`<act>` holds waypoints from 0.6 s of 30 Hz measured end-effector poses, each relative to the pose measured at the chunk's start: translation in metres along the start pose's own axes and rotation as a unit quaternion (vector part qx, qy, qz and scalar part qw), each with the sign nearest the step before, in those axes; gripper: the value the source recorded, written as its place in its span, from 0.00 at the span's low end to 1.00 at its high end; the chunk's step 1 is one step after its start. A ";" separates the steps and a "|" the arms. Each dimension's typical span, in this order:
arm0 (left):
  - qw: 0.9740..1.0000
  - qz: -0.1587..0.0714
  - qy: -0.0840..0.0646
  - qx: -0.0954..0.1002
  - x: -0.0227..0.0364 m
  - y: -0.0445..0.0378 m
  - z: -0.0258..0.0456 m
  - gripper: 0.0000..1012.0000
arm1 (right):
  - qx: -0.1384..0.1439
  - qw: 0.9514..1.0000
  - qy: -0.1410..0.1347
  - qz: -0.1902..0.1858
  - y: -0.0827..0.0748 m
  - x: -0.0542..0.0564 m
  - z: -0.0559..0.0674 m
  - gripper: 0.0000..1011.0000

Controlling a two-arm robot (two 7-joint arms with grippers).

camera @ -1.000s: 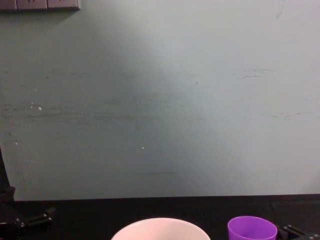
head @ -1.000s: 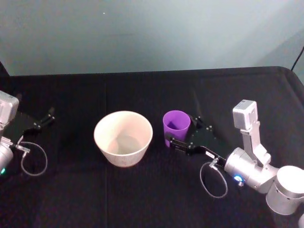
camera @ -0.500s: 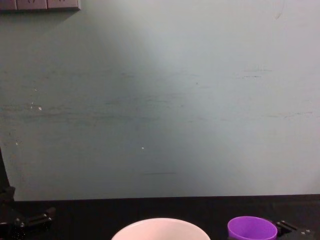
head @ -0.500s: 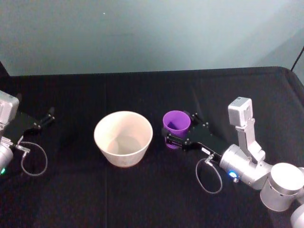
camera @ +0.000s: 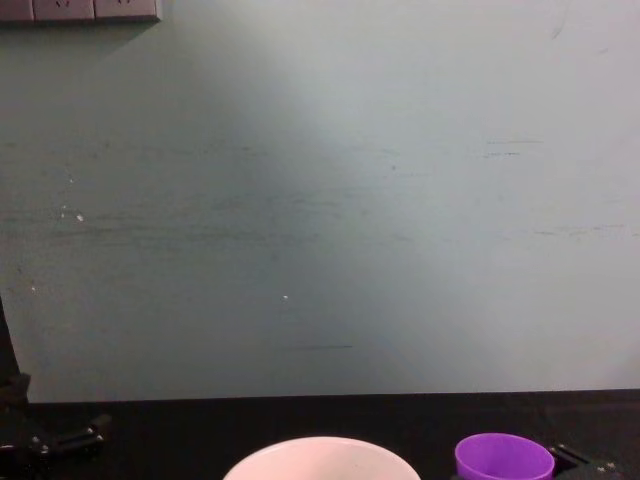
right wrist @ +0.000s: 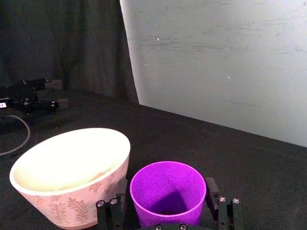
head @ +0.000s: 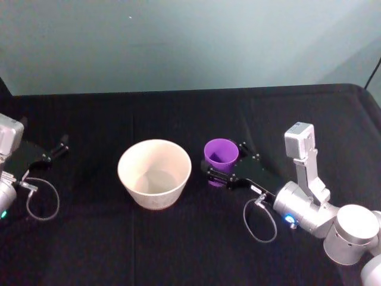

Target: Pick up the cup and pour the mung beans from the cup into the bowl.

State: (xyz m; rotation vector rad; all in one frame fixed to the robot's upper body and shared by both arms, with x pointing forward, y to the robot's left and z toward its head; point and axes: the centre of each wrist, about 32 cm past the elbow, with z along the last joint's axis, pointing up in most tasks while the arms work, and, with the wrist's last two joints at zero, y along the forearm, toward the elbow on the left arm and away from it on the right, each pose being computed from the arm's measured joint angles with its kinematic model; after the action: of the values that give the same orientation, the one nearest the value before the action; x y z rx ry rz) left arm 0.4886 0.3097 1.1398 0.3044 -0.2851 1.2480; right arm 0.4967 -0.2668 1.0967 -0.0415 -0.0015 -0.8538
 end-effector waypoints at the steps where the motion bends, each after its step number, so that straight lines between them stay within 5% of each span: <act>1: 1.000 0.000 0.000 0.000 0.0000 0.0000 0.0000 0.99 | 0.000 1.000 0.000 0.000 0.000 0.000 0.000 0.99; 9: 1.000 0.000 0.000 0.000 0.0000 0.0000 0.0000 0.99 | 0.000 1.000 -0.001 0.000 0.000 0.000 0.000 0.95; 18: 1.000 0.000 0.000 0.000 0.0000 0.0000 0.0000 0.99 | 0.000 1.000 -0.001 0.000 0.000 0.000 0.001 0.78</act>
State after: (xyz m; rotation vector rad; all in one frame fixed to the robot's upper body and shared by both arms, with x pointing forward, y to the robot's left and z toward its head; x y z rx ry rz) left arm 0.4886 0.3097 1.1398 0.3045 -0.2850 1.2480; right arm 0.4964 -0.2667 1.0972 -0.0413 -0.0032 -0.8545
